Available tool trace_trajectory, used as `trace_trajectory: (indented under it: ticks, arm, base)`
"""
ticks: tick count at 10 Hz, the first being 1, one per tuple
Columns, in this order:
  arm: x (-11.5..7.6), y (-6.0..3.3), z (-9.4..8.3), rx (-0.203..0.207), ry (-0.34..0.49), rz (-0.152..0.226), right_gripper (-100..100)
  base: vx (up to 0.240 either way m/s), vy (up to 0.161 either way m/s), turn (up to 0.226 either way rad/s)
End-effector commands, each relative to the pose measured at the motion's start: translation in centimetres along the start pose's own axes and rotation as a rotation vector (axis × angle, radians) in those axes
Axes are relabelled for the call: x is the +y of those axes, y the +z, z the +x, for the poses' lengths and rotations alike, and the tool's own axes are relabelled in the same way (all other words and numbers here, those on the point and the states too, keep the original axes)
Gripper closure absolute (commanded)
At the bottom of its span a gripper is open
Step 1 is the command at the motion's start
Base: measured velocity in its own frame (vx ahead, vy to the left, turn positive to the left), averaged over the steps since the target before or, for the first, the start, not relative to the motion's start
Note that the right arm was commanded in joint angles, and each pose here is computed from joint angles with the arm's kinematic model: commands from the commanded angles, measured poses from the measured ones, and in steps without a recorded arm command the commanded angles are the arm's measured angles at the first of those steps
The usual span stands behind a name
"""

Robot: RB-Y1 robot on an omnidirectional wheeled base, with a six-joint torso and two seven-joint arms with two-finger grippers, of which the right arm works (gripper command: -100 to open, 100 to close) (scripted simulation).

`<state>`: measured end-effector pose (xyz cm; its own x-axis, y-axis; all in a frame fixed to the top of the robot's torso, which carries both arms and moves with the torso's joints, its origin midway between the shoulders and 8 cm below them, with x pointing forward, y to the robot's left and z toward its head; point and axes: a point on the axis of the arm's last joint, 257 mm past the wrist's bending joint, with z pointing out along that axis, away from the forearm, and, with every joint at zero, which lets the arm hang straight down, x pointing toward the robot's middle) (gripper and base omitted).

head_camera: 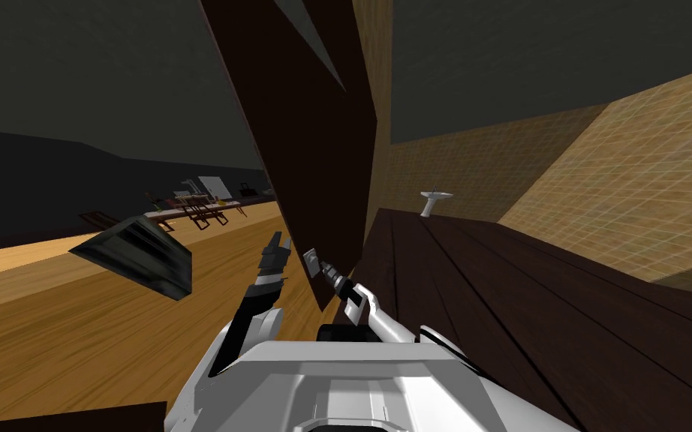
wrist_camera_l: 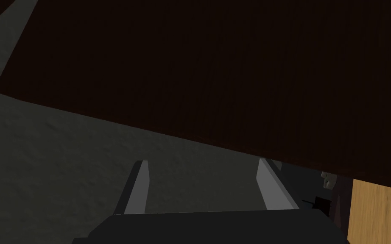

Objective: Push the door open

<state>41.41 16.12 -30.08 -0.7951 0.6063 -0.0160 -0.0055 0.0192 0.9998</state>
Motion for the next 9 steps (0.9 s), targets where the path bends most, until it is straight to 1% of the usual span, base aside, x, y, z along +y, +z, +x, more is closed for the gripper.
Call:
trace_trajectory:
  ticks: [1,2,3,4,6,9]
  arm:
    - [0.1,0.00,-0.7,-0.016,0.006,-0.003,-100]
    - [0.3,0.19,-0.7,-0.022,0.013,-0.009,-100]
    - [0.2,0.14,-0.7,-0.017,0.009,-0.007,-100]
    - [-0.2,-0.10,-1.3,-0.026,0.001,0.000,-100]
    - [-0.3,-0.16,-1.6,-0.031,-0.002,0.003,-100]
    - [-0.2,0.05,-1.9,-0.040,-0.003,0.001,-100]
  base:
    - [-0.182,-0.096,-0.061]
    - [-0.229,-0.107,-0.091]
    - [-0.110,-0.052,-0.012]
    - [0.051,0.053,0.044]
    - [0.104,0.113,0.013]
    - [0.122,0.177,0.027]
